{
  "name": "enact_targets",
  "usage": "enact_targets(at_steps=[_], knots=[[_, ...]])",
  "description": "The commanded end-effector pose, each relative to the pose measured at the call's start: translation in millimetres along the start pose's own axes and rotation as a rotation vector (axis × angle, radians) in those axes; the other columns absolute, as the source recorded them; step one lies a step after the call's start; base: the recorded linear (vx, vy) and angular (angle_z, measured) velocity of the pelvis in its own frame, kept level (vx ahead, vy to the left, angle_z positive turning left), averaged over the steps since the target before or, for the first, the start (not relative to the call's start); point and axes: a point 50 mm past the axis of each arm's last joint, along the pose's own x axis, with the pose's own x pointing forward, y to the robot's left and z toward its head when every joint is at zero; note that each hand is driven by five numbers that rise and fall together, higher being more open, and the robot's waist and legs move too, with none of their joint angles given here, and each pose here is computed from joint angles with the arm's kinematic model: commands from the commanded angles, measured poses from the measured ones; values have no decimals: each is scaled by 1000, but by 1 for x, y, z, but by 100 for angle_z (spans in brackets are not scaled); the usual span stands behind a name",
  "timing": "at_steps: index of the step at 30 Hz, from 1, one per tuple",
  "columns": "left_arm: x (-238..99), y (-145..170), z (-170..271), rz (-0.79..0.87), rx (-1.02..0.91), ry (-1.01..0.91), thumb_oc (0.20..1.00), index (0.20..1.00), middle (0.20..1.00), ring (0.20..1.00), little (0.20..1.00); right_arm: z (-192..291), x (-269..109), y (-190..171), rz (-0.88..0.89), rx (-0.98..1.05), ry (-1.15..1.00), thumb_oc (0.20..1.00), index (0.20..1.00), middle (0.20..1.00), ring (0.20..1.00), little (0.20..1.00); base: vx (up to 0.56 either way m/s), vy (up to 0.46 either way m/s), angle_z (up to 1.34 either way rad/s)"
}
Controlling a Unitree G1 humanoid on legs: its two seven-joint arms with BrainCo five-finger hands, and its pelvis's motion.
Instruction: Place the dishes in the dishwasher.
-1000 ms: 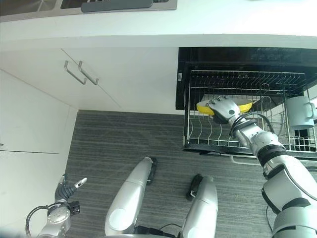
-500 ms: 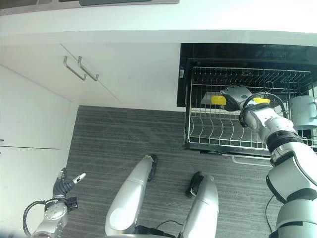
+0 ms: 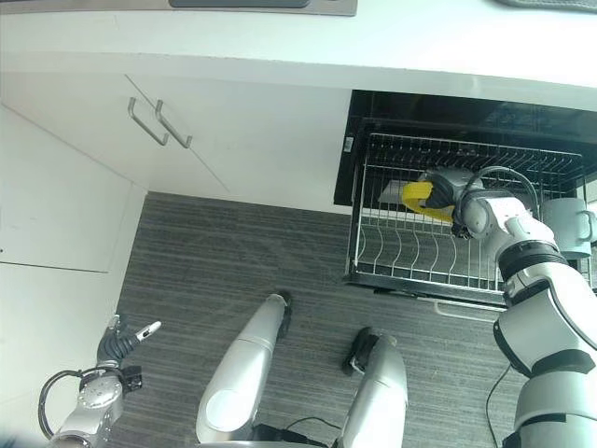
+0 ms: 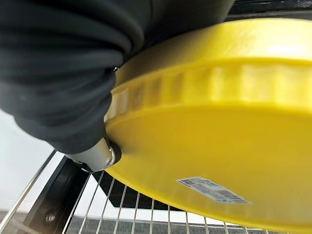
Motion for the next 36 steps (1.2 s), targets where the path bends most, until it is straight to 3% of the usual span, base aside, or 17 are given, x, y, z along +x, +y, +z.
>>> enact_targets(at_steps=[1, 2, 4, 8, 15, 23, 31, 32, 33, 36], knots=[[1, 8, 4, 22, 28, -26, 1000, 1000, 1000, 1000, 1000, -15, -6, 28, -12, -70, 118, 200, 200, 200, 200, 200, 0, 0, 0], [1, 8, 4, 22, 28, -29, 1000, 1000, 1000, 1000, 1000, -14, -5, 25, -57, -96, 120, 200, 200, 200, 200, 200, 0, 0, 0], [0, 3, 4, 26, 26, -39, 1000, 1000, 1000, 1000, 1000, -3, -4, 13, -315, -327, 49, 200, 200, 200, 200, 200, 0, 0, 0], [-4, -4, 3, 32, 13, -68, 1000, 1000, 1000, 1000, 1000, 10, -5, -9, -604, -484, 23, 200, 200, 200, 200, 200, -5, 60, -5], [-7, 5, 5, 48, 1, -117, 1000, 1000, 1000, 1000, 1000, 11, -8, -25, -761, -544, 7, 200, 200, 200, 200, 200, -21, 28, 2], [-7, 14, 8, 58, -11, -137, 1000, 1000, 1000, 1000, 1000, 9, -5, -28, -706, -501, 61, 200, 200, 200, 200, 200, -3, -3, 1], [-2, 21, 18, 51, -17, -165, 1000, 1000, 1000, 1000, 1000, -3, 1, 5, -347, -269, 165, 200, 200, 200, 200, 200, 7, -22, 0], [-1, 22, 21, 50, -17, -172, 1000, 1000, 1000, 1000, 1000, -6, 0, 11, -314, -211, 202, 445, 445, 445, 445, 445, 3, -31, -1], [0, 23, 23, 49, -18, -175, 1000, 1000, 1000, 1000, 1000, -8, -1, 13, -302, -212, 209, 1000, 1000, 1000, 1000, 1000, 0, 0, 0], [2, 20, 30, 39, -26, -192, 1000, 1000, 1000, 1000, 1000, -9, 0, 18, -286, -155, 240, 1000, 1000, 1000, 1000, 1000, -2, -2, 1]])
